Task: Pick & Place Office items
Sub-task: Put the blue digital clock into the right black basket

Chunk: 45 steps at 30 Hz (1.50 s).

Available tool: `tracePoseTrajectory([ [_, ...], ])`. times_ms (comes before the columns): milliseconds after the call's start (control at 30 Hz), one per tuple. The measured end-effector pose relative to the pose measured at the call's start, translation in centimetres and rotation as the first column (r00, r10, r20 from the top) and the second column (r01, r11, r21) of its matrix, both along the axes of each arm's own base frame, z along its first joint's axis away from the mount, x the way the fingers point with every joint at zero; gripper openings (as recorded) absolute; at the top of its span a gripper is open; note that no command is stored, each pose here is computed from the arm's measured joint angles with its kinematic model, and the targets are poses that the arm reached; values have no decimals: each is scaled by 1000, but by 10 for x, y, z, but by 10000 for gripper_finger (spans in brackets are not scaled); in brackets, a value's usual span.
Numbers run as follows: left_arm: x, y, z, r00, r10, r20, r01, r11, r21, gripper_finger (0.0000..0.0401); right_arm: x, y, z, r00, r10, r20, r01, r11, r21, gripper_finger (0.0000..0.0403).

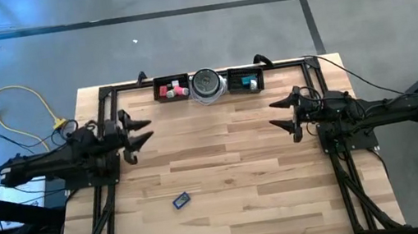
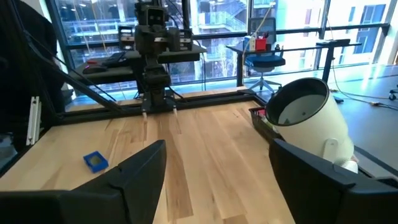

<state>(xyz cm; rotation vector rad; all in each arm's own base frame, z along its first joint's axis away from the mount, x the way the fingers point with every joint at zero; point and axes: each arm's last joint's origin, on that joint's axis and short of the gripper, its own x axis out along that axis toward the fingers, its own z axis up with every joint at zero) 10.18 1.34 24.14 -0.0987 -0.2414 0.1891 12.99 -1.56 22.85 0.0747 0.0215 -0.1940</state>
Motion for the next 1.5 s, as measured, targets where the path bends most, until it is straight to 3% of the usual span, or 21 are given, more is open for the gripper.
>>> tracePoseTrajectory([
  [233, 0, -15, -14, 987, -140, -78, 141, 990, 2, 183, 0, 1, -1, 1000, 27, -2, -26, 999, 31, 271],
  [433, 1, -25, -26, 950, -255, -181, 239, 965, -103, 183, 0, 1, -4, 999, 30, -32, -28, 997, 68, 271],
  [633, 0, -39, -32, 876, -432, -212, 382, 893, -239, 183, 6, 2, -6, 996, 79, -35, -74, 989, 125, 271],
  [733, 4, -47, -37, 838, -485, -249, 404, 859, -314, 183, 12, 2, -8, 996, 81, -36, -75, 987, 144, 271],
  [900, 16, -63, -50, 789, -508, -346, 367, 841, -397, 183, 24, 3, -8, 994, 108, -2, -106, 984, 145, 271],
  [1000, 24, -74, -53, 768, -526, -366, 381, 834, -399, 183, 31, 5, -9, 994, 113, 6, -112, 984, 137, 271],
  [1200, 44, -101, -42, 737, -494, -462, 333, 860, -388, 183, 40, 7, -15, 997, 71, -17, -68, 988, 138, 271],
  [1400, 68, -123, -28, 699, -404, -590, 136, 885, -445, 183, 44, 8, -18, 997, 75, -28, -70, 987, 145, 271],
  [1500, 81, -131, -24, 706, -359, -611, 12, 869, -495, 183, 45, 8, -20, 996, 76, -42, -69, 988, 139, 271],
])
